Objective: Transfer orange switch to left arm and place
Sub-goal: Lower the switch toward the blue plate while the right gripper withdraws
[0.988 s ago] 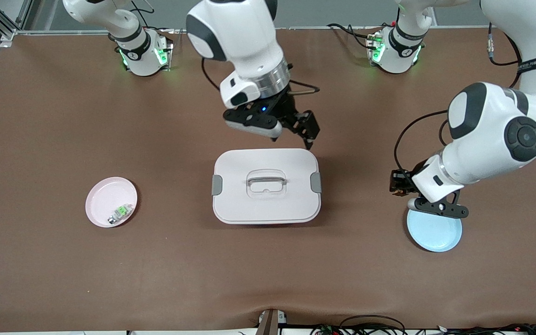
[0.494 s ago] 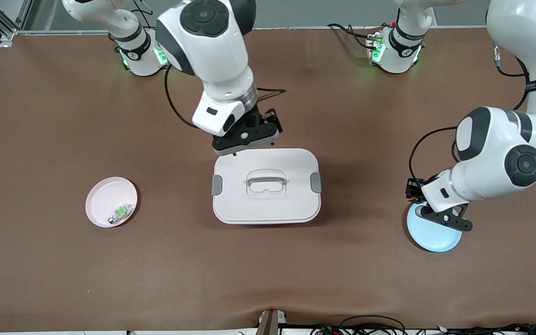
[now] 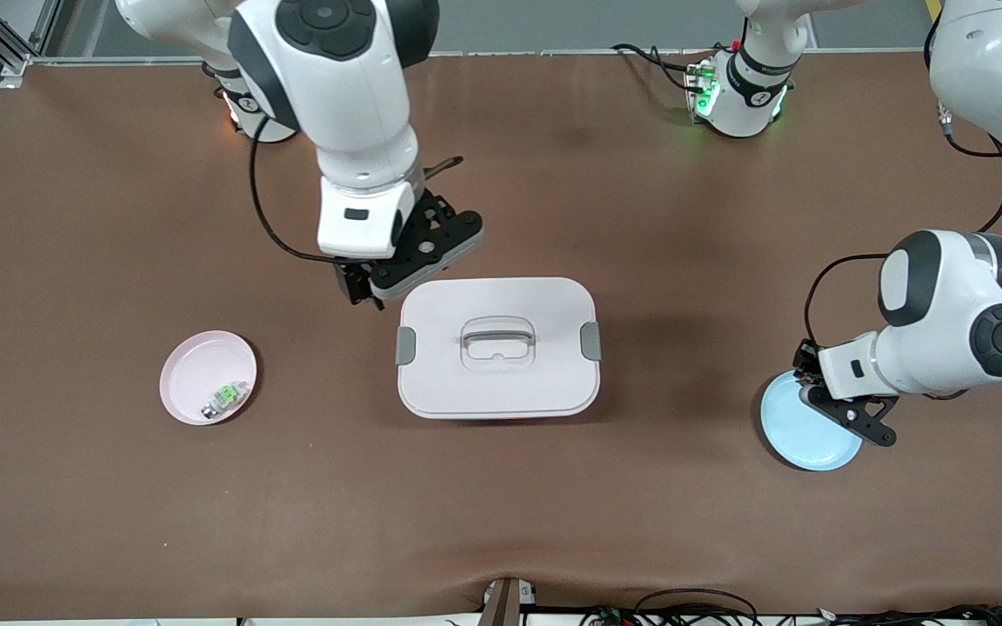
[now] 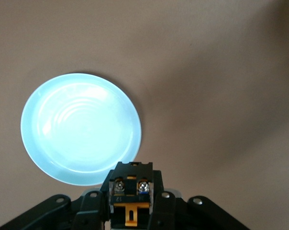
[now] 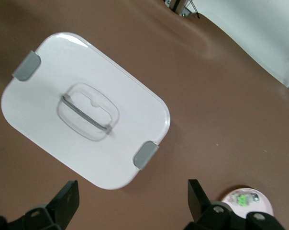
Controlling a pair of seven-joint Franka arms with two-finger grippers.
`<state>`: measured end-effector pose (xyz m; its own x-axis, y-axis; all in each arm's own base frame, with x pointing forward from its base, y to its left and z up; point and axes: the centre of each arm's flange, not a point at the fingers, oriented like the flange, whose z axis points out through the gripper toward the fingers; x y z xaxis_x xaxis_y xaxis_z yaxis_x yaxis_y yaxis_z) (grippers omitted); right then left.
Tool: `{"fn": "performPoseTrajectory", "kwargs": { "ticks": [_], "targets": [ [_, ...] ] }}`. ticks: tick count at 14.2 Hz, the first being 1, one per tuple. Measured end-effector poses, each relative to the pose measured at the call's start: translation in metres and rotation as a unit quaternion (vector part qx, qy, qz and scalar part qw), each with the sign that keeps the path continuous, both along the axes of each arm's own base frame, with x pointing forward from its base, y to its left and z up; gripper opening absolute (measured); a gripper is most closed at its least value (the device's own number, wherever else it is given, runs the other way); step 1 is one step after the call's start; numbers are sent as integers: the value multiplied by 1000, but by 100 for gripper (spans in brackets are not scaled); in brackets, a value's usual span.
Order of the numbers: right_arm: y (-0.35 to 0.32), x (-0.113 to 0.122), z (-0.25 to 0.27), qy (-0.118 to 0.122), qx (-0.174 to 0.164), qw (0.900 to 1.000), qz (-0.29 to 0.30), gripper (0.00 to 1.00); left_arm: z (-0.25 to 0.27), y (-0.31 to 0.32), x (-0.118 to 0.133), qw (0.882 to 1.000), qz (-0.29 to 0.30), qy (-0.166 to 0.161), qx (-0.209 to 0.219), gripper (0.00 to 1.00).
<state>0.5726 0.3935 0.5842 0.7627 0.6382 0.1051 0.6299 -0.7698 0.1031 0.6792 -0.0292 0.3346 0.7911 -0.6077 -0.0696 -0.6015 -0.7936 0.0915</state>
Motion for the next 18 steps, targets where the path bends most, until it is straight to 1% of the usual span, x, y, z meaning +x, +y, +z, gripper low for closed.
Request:
{"fn": "performPoseTrajectory", "kwargs": {
  "ticks": [2,5,7,10,12,14,16,18],
  "targets": [
    [-34,10,11,10,-11,1000,-5,100,-13,15,2,999,-37,0,-5,33],
    [-89,20,24,37,-31,998,-40,100,-30,27,6,995,-94,-2,29,33],
    [-126,29,33,38,-38,996,-70,100,-40,27,8,992,-124,-6,39,33],
    [-189,46,45,34,-38,992,-120,100,-59,29,12,984,-173,-25,31,33],
    [-232,54,49,40,-38,987,-153,100,-77,37,12,979,-201,-34,24,33],
    [-267,61,50,42,-35,982,-178,100,-92,39,10,971,-235,-39,18,33],
    [-287,65,50,43,-32,980,-194,100,-102,39,8,959,-277,-52,13,33],
    [-299,66,50,44,-32,978,-204,100,-114,54,7,949,-309,-65,10,33]
  ]
}}
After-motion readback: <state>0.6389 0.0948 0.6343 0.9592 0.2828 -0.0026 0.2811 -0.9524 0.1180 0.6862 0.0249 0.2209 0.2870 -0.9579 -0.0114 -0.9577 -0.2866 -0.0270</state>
